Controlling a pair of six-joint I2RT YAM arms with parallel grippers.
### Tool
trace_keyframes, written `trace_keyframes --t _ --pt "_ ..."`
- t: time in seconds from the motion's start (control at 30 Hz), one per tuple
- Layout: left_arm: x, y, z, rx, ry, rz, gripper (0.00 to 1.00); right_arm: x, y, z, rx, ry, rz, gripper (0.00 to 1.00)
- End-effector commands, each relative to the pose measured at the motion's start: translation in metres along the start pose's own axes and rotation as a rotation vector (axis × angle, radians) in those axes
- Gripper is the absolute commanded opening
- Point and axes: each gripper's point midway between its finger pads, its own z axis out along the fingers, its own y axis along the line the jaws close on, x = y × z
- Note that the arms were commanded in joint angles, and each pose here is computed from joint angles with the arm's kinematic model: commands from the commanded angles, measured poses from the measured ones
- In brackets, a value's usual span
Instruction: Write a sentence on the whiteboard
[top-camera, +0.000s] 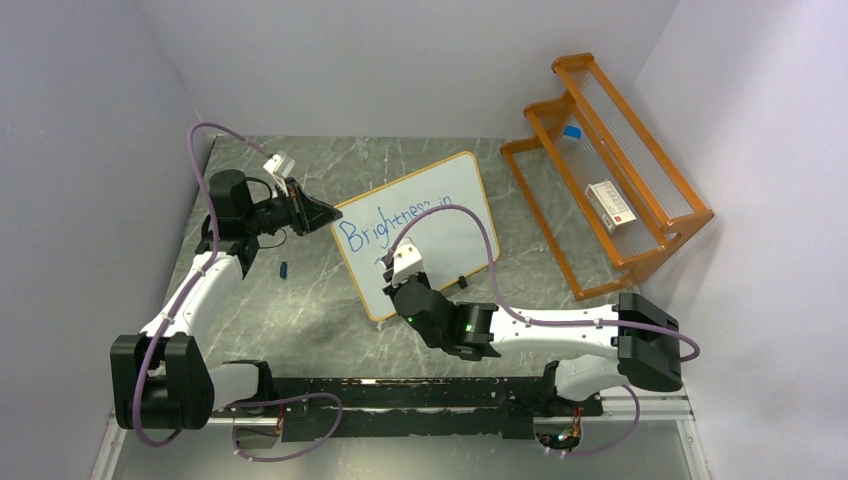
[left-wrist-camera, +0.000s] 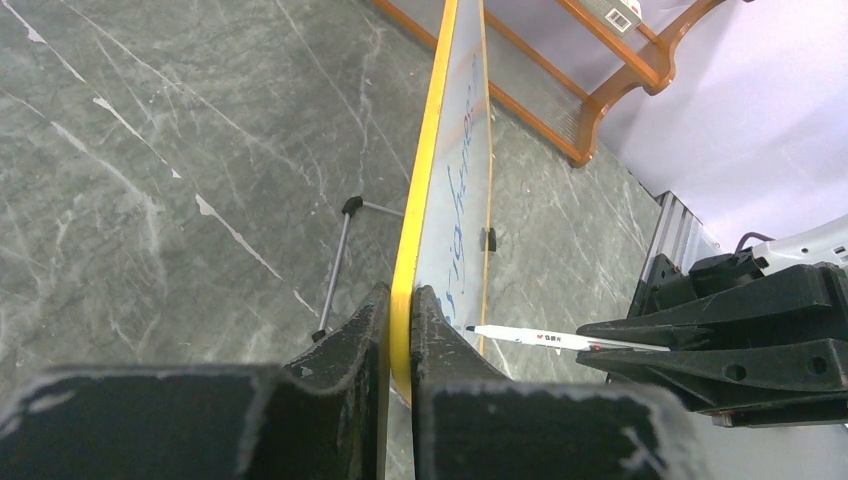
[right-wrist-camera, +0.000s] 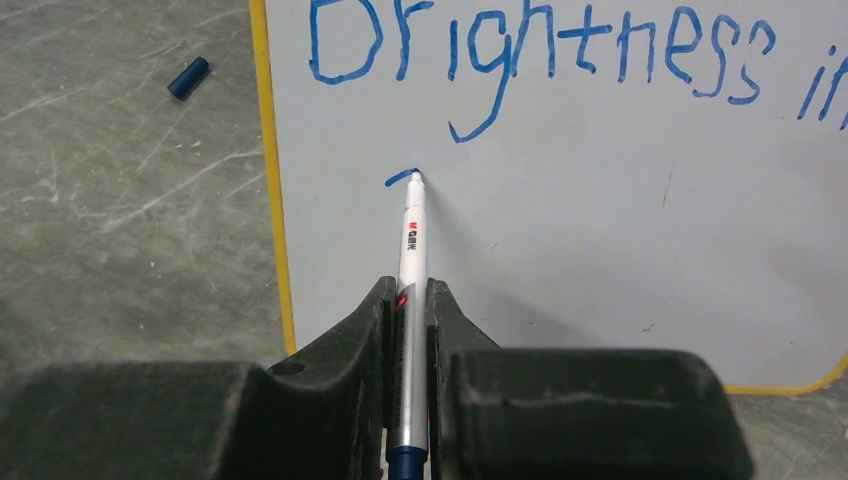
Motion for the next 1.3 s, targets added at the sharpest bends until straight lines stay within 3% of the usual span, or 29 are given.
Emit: trace_keyframes --t 0.0,1.27 --pt "0.042 0.019 0.003 -0.080 0.098 -0.088 0.05 -0.004 -0.005 -0.003 0.016 -0.006 0.022 0.00" --pt "0.041 0.018 0.002 -0.077 0.098 -0.086 0.05 -0.020 0.002 0.005 0.003 -0.035 0.025 0.00"
